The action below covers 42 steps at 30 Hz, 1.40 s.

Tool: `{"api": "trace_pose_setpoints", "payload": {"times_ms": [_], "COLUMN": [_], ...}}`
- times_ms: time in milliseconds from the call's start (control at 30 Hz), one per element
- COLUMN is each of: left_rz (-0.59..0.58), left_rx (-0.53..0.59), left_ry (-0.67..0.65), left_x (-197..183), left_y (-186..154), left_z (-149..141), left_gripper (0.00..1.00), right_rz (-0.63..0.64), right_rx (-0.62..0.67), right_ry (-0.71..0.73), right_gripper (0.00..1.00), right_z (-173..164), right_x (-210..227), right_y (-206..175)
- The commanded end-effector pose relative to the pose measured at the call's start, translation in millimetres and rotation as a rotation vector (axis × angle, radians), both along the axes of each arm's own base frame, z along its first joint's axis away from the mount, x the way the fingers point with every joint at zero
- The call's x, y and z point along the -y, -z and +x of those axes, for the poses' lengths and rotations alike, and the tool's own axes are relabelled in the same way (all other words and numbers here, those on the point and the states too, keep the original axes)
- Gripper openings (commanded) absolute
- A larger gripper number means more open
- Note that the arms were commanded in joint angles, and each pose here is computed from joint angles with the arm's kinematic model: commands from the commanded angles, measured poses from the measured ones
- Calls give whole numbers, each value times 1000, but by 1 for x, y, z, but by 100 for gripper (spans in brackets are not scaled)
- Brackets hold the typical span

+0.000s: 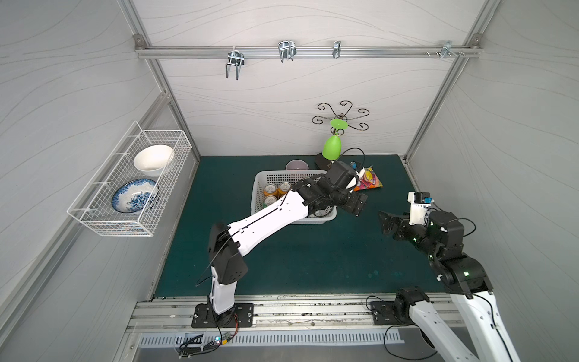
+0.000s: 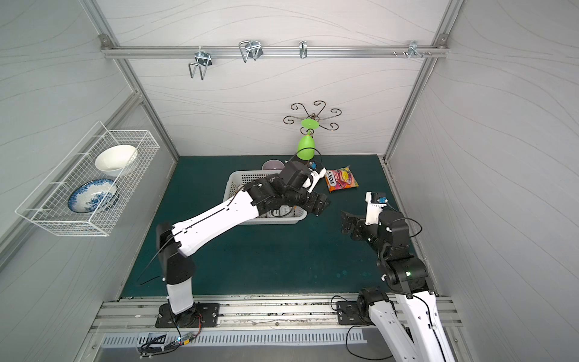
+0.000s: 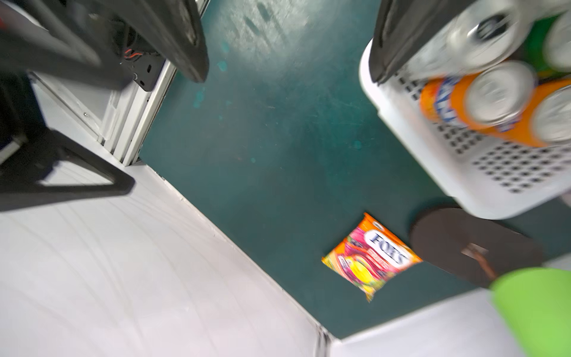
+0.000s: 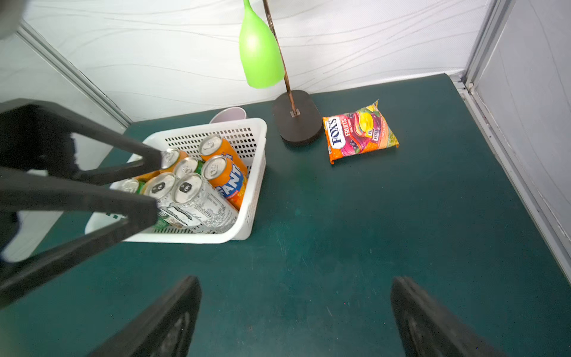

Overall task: Take out the drinks from the basket
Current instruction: Move the basket to the center of the board.

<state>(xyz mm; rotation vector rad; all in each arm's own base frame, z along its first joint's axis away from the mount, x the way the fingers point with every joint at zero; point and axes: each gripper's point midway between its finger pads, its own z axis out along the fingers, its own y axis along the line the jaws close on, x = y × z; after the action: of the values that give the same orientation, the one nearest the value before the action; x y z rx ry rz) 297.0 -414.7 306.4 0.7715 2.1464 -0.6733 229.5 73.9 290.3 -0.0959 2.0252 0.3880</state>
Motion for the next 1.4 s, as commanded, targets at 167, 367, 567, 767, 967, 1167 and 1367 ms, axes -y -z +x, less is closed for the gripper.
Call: {"api": "trace_pose_setpoints", "payload": {"times_ms": [167, 367, 567, 767, 967, 1167, 1367], "left_rz": [0, -14, -8, -26, -16, -40, -31], "left_rx": [134, 110, 32, -20, -74, -113, -109], "left_ry": [-166, -345, -569, -771, -925, -968, -971], "left_x": [-98, -189, -286, -352, -385, -388, -390], "left_y": [-37, -39, -9, 30, 63, 84, 84], "left_z": [6, 14, 13, -1, -10, -16, -17], "left_gripper": [94, 98, 99, 98, 99, 98, 98], "right_rz": [0, -101, -263, -346, -402, -465, -503], "right_rx": [-56, -140, -152, -188, -216, -269, -328], "right_ry": [-171, -241, -345, -468, -569, -655, -680], "right_gripper": [99, 99, 99, 99, 99, 99, 98], "right_z": [12, 33, 54, 71, 80, 82, 90], "right_x": [-31, -51, -93, -140, -176, -201, -217], "right_y": [-22, -21, -20, -5, 18, 51, 80]}}
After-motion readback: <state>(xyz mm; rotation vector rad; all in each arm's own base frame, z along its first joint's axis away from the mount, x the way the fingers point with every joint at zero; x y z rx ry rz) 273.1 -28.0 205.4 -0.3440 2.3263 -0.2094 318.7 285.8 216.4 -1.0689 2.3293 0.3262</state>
